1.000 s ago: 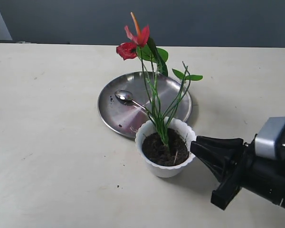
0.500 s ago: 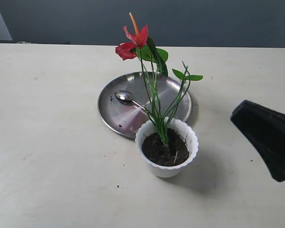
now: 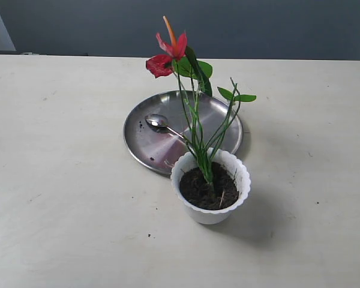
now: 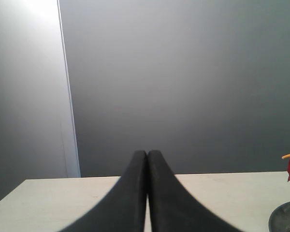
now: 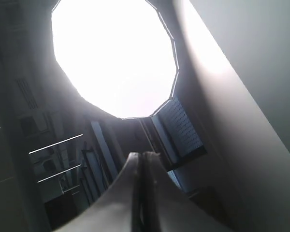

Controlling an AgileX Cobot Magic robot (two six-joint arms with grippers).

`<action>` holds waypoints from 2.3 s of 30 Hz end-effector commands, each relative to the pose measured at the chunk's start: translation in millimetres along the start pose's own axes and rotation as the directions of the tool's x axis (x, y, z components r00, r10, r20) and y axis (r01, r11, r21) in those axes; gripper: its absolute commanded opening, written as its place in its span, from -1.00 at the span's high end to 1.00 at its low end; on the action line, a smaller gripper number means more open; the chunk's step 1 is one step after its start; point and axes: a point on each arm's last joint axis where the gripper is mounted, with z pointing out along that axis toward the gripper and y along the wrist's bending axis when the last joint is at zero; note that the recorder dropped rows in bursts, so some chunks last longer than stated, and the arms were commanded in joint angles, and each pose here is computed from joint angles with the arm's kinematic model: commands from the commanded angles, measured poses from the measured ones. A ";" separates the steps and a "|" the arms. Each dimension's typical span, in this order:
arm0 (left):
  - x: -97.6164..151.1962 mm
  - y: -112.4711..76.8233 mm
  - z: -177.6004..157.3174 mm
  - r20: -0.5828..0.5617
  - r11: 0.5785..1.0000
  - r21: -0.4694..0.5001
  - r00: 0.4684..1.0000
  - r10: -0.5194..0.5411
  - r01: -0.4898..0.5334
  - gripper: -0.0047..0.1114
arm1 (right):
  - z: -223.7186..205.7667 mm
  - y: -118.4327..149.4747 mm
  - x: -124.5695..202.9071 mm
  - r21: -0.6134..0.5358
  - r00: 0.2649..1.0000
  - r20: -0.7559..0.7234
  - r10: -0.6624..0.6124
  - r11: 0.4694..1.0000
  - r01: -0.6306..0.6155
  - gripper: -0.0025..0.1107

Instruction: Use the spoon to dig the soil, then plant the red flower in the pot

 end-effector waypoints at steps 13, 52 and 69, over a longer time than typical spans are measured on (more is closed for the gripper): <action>-1.4 -0.5 -0.2 0.009 1.000 0.007 1.000 -0.013 0.013 0.91 | 25.3 28.7 -31.0 -0.180 0.997 0.072 -0.014 0.983 0.027 0.97; -1.4 -0.5 -0.2 0.009 1.000 0.007 1.000 -0.013 0.013 0.91 | -28.6 18.2 -36.0 0.343 0.979 0.075 -0.190 0.927 0.153 0.97; -1.4 -0.5 -0.2 0.009 1.000 0.007 1.000 -0.013 0.013 0.91 | -66.6 -36.1 14.0 0.462 0.721 -0.594 -0.357 0.582 0.669 0.97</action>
